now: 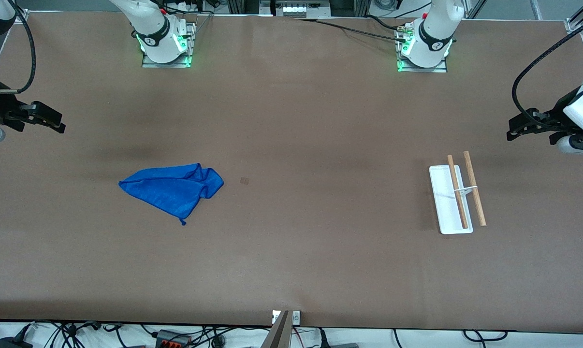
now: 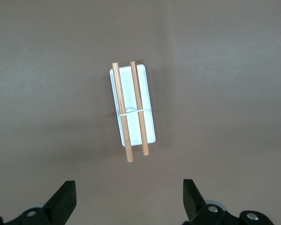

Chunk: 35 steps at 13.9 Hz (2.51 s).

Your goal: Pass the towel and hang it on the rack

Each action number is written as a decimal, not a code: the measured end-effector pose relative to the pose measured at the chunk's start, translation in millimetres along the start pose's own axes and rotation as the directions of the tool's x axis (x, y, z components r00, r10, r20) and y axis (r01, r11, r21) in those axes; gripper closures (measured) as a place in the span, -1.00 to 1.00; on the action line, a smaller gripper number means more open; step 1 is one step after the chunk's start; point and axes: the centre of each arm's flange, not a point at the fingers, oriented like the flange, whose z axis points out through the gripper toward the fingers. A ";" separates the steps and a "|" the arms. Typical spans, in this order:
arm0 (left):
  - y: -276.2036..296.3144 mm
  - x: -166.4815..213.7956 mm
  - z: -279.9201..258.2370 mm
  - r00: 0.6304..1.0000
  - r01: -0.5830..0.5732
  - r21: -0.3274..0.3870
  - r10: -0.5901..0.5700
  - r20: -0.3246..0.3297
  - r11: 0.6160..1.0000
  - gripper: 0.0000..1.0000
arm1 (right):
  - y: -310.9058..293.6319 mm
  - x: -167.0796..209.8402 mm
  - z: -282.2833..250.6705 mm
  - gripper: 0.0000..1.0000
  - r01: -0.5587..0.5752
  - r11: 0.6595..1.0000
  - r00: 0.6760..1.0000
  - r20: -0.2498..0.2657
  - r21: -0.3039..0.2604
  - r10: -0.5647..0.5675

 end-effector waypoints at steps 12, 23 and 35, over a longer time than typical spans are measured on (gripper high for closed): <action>0.1 -1.1 -0.3 1.000 0.001 -0.007 -0.001 0.009 1.000 -1.00 | -2.7 8.1 16.9 -1.00 0.005 1.000 1.000 0.024 0.000 -0.005; 0.1 -1.0 -1.5 1.000 0.001 -0.007 -0.001 0.007 1.000 -1.00 | -40.9 68.0 165.1 -1.00 0.073 0.997 0.974 0.216 -0.002 -0.071; -1.7 -3.1 -6.3 1.000 0.005 -0.008 -0.005 0.015 1.000 -1.00 | -164.9 71.8 258.4 -1.00 -0.021 0.999 0.950 0.314 0.039 0.008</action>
